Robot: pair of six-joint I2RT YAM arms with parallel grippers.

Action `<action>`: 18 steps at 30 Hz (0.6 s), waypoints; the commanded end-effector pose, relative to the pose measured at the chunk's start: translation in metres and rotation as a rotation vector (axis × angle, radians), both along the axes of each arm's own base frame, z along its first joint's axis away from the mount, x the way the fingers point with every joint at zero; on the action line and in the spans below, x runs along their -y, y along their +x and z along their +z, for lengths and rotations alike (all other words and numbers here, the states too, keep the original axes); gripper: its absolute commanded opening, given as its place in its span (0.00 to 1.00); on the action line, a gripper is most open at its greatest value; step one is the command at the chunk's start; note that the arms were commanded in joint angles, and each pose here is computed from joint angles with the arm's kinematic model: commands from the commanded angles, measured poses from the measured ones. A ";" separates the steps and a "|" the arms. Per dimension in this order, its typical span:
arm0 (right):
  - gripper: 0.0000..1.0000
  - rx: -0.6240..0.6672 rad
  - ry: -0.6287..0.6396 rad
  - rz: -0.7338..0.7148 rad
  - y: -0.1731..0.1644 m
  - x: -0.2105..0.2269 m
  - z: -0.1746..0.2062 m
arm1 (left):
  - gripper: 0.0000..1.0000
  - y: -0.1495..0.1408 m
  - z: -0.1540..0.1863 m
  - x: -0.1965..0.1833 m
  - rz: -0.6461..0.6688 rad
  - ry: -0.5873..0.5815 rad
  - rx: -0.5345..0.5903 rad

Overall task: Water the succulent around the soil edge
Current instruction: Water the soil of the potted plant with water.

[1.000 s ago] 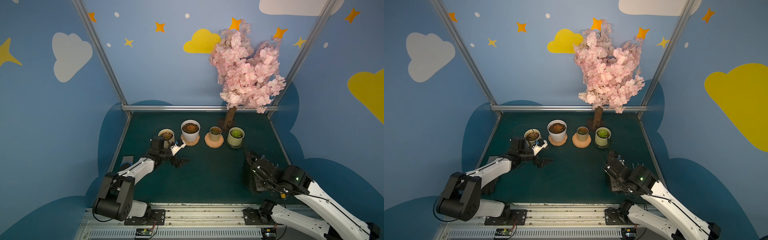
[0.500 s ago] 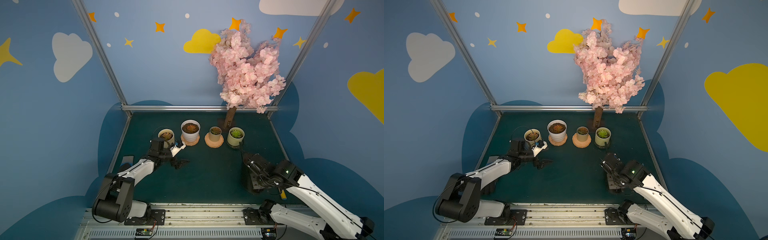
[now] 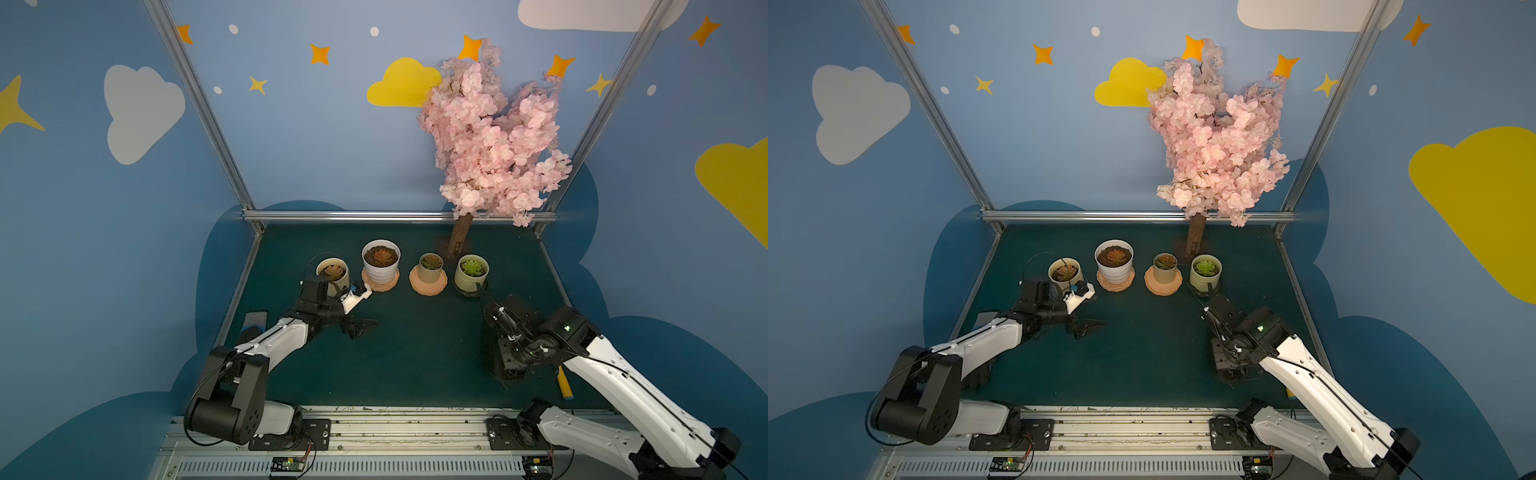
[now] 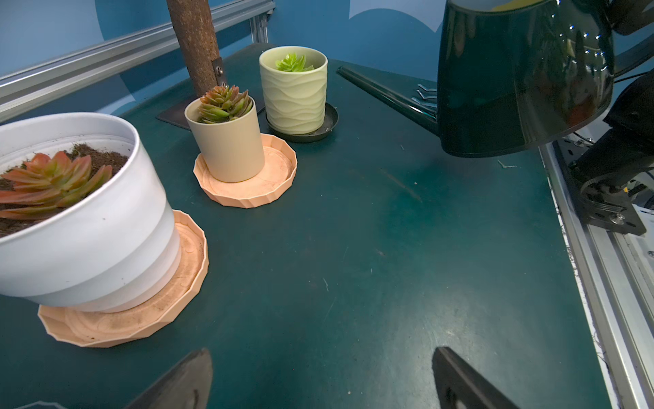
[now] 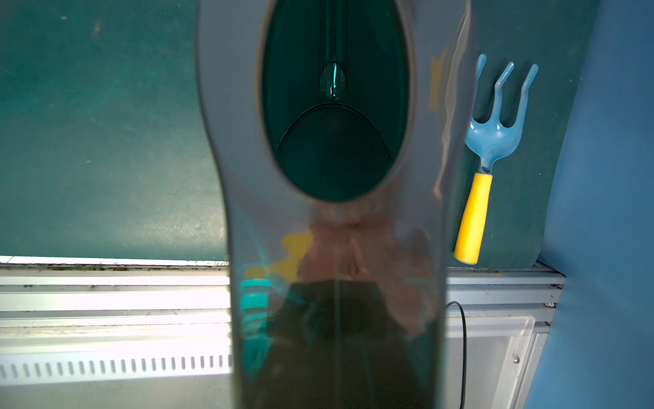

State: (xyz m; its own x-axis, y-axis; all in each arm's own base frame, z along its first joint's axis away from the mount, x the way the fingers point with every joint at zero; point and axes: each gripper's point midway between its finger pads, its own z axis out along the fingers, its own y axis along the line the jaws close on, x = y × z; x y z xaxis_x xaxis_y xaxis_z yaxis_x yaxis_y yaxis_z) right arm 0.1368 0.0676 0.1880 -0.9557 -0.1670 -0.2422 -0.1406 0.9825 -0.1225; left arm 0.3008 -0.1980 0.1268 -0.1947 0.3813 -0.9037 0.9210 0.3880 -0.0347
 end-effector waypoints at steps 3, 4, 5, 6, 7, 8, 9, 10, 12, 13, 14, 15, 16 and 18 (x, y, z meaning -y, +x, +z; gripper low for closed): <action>0.00 0.015 -0.013 0.014 0.006 0.003 0.015 | 1.00 -0.003 0.003 0.000 -0.013 0.000 0.004; 0.00 0.013 -0.019 0.016 0.006 0.004 0.016 | 1.00 -0.003 0.003 0.000 -0.015 0.000 0.003; 0.00 0.009 -0.024 0.016 0.006 0.005 0.017 | 1.00 -0.003 0.003 0.000 -0.013 0.001 0.001; 0.00 0.004 -0.029 0.015 0.006 0.006 0.017 | 1.00 -0.002 0.003 0.000 -0.012 0.002 0.001; 0.00 -0.002 -0.032 0.014 0.005 0.007 0.017 | 1.00 -0.002 0.003 -0.001 -0.013 0.002 0.002; 0.00 -0.008 -0.033 0.016 0.005 0.007 0.017 | 1.00 -0.002 0.002 -0.001 -0.011 0.003 0.001; 0.00 -0.015 -0.033 0.016 0.004 0.007 0.016 | 1.00 -0.003 0.003 -0.001 -0.012 0.002 0.004; 0.00 -0.021 -0.035 0.017 0.003 0.008 0.016 | 1.00 -0.003 0.003 -0.001 -0.012 0.002 0.004; 0.00 -0.030 -0.037 0.020 0.001 0.009 0.016 | 1.00 -0.002 0.003 -0.001 -0.012 0.002 0.003; 0.00 -0.033 -0.039 0.021 0.000 0.009 0.016 | 1.00 -0.002 0.003 -0.001 -0.011 0.002 0.003; 0.00 -0.038 -0.039 0.022 0.000 0.009 0.017 | 1.00 -0.002 0.003 -0.001 -0.012 0.002 0.003; 0.00 -0.042 -0.040 0.024 -0.001 0.010 0.018 | 1.00 -0.002 0.003 -0.001 -0.011 0.002 0.004; 0.00 -0.047 -0.042 0.027 -0.002 0.010 0.019 | 1.00 -0.002 0.003 -0.001 -0.011 0.002 0.003; 0.00 -0.050 -0.048 0.027 -0.002 0.012 0.021 | 1.00 -0.002 0.003 -0.001 -0.011 0.001 0.003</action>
